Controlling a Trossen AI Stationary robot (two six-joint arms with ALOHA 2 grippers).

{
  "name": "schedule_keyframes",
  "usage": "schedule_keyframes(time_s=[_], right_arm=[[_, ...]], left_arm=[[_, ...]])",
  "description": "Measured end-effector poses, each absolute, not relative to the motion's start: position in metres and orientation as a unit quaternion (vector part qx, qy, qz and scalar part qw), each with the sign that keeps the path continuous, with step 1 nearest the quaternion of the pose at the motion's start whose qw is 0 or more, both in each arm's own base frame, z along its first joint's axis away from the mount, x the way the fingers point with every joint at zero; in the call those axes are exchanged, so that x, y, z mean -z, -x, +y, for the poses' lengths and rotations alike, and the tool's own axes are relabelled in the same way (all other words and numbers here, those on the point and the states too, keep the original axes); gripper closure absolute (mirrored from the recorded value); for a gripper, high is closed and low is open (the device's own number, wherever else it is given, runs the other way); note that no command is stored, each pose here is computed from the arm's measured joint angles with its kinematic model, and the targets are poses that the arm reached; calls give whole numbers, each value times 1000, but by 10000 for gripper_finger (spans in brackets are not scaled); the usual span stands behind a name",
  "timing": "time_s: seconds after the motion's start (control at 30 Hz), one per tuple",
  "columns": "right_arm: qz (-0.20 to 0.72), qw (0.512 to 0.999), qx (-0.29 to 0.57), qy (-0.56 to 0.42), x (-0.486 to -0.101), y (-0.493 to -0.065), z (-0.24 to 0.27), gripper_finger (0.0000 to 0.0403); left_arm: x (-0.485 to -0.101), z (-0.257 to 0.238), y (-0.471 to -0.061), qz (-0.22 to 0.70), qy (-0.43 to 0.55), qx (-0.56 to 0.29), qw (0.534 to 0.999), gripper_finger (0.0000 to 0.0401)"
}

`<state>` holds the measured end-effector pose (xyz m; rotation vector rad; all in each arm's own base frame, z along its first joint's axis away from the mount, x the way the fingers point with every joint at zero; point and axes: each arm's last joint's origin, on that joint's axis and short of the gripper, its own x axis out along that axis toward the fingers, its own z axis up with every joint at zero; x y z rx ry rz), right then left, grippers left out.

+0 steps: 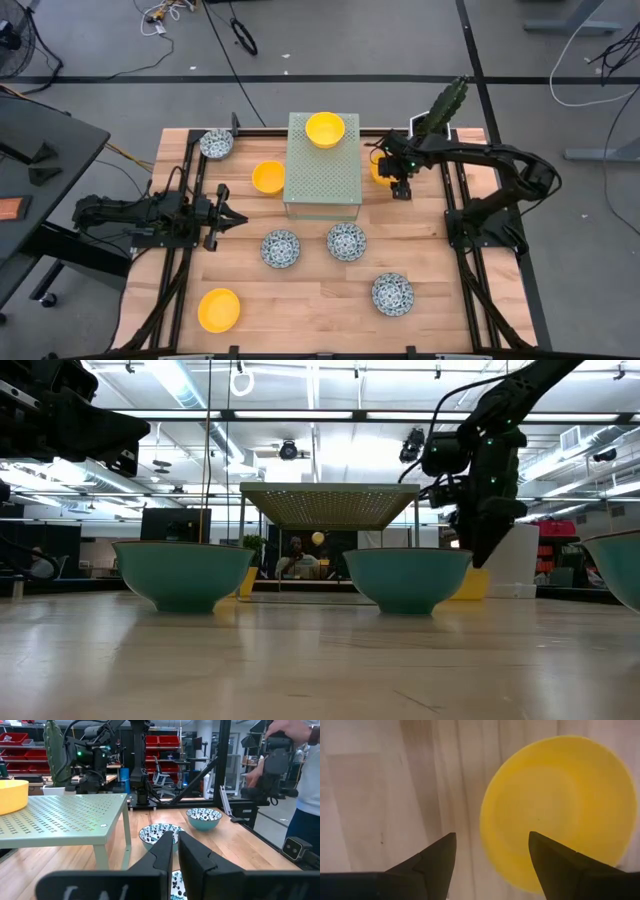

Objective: Pick & Place Mini bowls
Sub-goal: Stack the yellow bowl on top of the other yellow bowl on the shelf

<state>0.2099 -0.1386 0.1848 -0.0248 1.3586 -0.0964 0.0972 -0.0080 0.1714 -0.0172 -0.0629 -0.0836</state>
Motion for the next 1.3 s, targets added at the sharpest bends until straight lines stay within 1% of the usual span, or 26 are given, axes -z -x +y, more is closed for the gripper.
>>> schedule_keyframes(time_s=[0.7, 0.83, 1.13, 1.3], right_arm=[[625, 779, 44, 17, -171, -220, -144, 154], [626, 779, 44, 17, -171, -220, -144, 171], [626, 779, 44, 17, -171, -220, -144, 235], [626, 779, 45, 17, -171, -220, -144, 263]], left_arm=[[-171, -8, -97, -31, 9, 42, 999, 367], [-172, -8, -97, -32, 9, 42, 999, 367], [-171, -8, -97, -31, 9, 42, 999, 367], [-171, -8, -97, -31, 9, 42, 999, 367]])
